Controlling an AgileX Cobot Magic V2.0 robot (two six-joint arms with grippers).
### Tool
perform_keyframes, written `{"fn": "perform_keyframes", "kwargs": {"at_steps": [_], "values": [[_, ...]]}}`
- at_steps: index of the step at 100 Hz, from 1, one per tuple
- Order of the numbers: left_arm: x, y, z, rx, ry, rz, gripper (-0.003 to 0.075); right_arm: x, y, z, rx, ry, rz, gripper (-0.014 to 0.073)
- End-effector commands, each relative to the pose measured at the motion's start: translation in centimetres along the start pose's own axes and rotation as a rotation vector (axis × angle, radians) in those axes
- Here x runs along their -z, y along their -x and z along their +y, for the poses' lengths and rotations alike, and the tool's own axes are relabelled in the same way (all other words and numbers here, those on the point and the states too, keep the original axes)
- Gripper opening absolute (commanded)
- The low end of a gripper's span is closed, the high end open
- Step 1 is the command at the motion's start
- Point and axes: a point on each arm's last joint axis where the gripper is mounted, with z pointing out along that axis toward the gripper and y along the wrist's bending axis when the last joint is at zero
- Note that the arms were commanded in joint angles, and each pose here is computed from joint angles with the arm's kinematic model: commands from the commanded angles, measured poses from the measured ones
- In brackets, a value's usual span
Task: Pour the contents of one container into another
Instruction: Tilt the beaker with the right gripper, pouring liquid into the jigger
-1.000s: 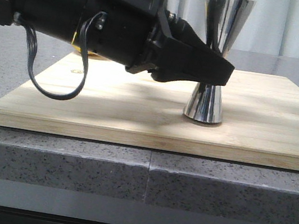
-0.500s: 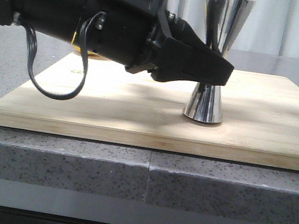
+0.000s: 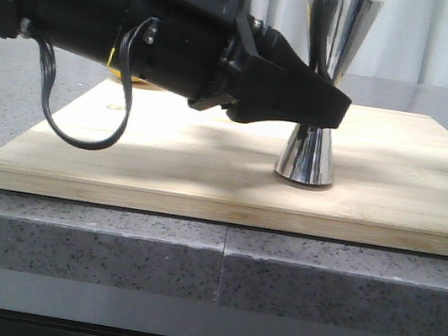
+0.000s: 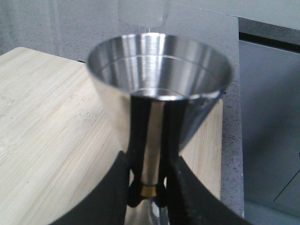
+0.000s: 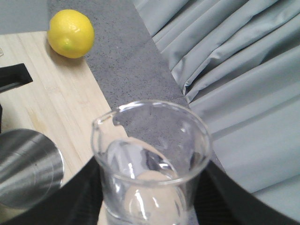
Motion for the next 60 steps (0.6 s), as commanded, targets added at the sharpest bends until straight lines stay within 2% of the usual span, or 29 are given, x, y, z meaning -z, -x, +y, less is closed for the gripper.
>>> {"fn": "perform_keyframes", "kwargs": {"at_steps": [1, 60], "values": [[0.88, 3.05, -0.67, -0.013, -0.031, -0.130, -0.0021, 1.10, 1.40, -1.37, 0.025, -0.050, -0.086, 0.0240], [0.88, 3.06, -0.68, -0.013, -0.031, -0.130, -0.0021, 1.10, 1.31, -1.49, 0.073, -0.065, -0.074, 0.0240]]}}
